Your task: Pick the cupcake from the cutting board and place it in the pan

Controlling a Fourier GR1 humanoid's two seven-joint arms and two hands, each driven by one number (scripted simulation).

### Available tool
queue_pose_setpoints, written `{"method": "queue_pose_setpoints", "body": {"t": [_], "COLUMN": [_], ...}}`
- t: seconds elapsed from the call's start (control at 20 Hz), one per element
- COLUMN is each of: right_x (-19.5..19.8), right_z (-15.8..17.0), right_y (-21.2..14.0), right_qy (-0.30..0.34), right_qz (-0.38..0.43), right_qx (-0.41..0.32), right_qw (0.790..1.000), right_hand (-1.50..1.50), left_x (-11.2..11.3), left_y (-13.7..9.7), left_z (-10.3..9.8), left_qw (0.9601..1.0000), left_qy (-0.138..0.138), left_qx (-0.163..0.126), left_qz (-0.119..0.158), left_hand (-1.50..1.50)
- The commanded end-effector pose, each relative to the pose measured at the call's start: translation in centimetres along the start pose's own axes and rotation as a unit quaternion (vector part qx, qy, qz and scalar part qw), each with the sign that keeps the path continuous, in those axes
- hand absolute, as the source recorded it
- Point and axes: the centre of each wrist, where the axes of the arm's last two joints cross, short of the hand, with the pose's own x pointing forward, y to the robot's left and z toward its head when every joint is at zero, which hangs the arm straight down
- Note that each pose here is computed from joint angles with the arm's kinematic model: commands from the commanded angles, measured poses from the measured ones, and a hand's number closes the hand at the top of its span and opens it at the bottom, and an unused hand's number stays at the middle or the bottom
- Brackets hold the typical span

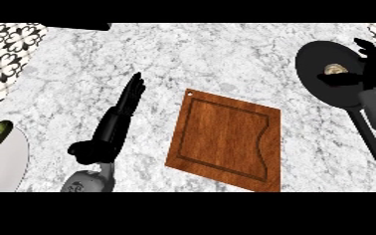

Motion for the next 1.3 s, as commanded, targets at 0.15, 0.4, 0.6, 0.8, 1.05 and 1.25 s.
{"method": "queue_pose_setpoints", "body": {"t": [0.15, 0.4, 0.6, 0.8, 1.05, 1.25], "right_x": [0.4, -2.3, -4.1, -7.2, -10.5, -12.5], "right_z": [-0.3, 0.2, -0.8, 0.1, 2.0, 3.4], "right_y": [-0.5, -1.0, -4.9, -5.7, -5.1, -4.3], "right_qy": [-0.048, -0.045, -0.056, -0.073, -0.102, -0.118], "right_qz": [-0.119, -0.202, -0.269, -0.316, -0.317, -0.318], "right_qx": [-0.073, -0.078, -0.051, 0.011, 0.054, 0.062], "right_qw": [0.989, 0.975, 0.96, 0.946, 0.941, 0.939], "right_hand": [-1.5, -1.5, -1.5, -1.5, -1.5, -1.5], "left_x": [-0.2, -1.0, -0.1, -0.2, -1.1, -0.6], "left_y": [-0.3, 0.2, 0.6, 1.8, 1.3, 1.7], "left_z": [1.3, 1.4, 1.4, 0.3, 2.1, 2.1], "left_qw": [1.0, 0.9998, 0.9997, 0.9992, 0.9991, 0.9994], "left_qy": [0.001, 0.01, 0.009, 0.012, 0.023, 0.011], "left_qx": [0.004, 0.014, 0.022, 0.037, 0.037, 0.033], "left_qz": [0.001, -0.003, -0.003, 0.0, -0.003, -0.004], "left_hand": [0.0, 0.0, 0.0, 0.0, 0.0, 0.0]}}
